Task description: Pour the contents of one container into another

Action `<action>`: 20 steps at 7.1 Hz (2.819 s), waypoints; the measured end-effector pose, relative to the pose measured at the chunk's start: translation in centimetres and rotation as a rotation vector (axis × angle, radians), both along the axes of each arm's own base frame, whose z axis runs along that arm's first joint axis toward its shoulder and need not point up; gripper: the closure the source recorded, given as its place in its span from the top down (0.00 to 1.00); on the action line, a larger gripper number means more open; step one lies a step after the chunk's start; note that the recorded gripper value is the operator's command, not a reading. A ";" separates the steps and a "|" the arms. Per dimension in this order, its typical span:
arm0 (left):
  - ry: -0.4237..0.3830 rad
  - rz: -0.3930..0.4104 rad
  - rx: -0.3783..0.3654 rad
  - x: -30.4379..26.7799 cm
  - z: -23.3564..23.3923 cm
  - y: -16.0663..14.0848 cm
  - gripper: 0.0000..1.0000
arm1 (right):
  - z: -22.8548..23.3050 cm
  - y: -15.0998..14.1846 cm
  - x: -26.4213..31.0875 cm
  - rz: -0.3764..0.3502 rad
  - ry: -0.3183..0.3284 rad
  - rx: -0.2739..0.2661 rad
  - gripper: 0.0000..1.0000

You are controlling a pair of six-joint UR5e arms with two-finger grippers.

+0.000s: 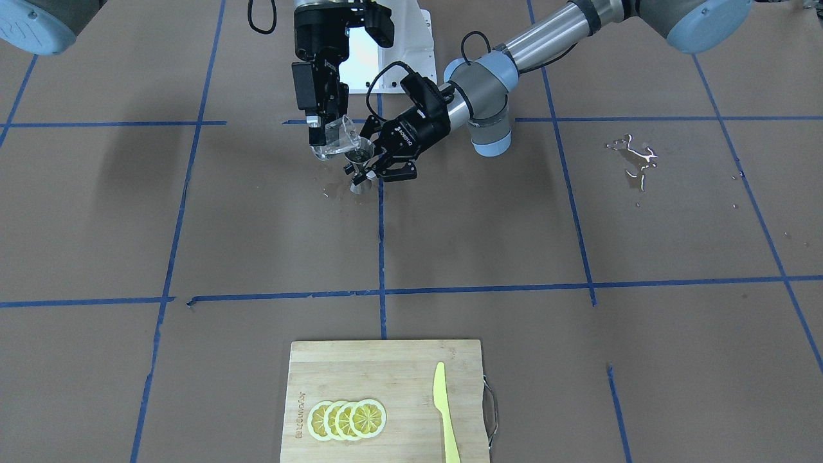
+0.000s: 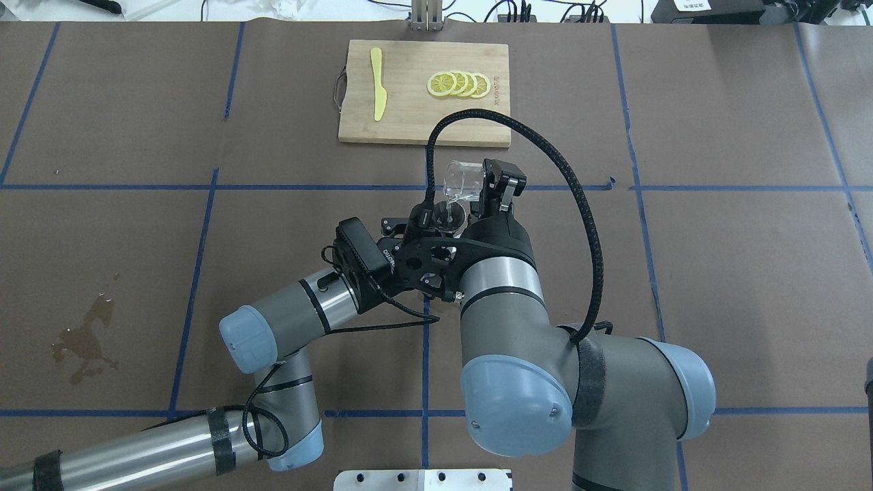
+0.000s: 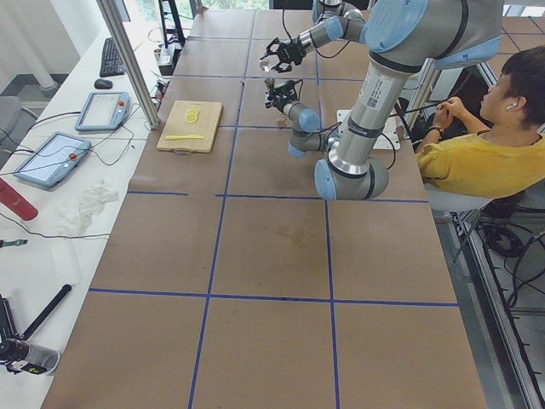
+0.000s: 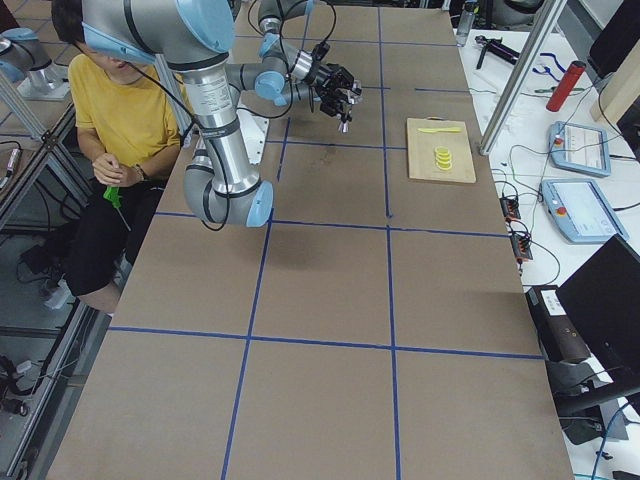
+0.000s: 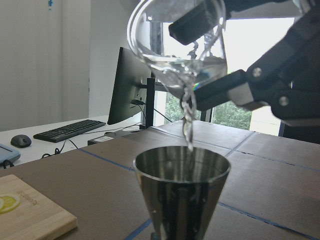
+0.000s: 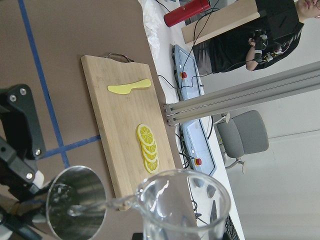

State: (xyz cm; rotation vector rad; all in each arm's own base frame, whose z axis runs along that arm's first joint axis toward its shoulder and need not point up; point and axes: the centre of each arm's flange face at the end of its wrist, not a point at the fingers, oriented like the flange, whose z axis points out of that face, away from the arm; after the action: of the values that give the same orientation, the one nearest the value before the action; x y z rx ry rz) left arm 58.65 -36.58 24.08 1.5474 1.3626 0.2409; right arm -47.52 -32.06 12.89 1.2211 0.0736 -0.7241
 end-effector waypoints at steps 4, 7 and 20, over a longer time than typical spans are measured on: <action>0.001 0.001 -0.001 0.1 -0.1 0.2 0.00 | 0.1 0.0 0.0 -0.014 0.050 0.010 0.00; 0.004 -0.001 -0.001 0.1 -0.2 0.1 0.00 | 0.1 -0.1 0.0 -0.007 0.034 0.007 0.00; -0.012 -0.286 -0.149 -13.3 9.3 1.3 0.00 | 20.7 0.2 1.8 0.474 -1.003 -0.379 0.00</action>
State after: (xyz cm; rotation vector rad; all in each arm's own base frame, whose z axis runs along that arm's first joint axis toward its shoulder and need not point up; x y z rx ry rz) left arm 45.38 -35.24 33.39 1.5884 1.1076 -0.0281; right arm -45.70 -31.89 33.63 1.0241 -0.5626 0.3231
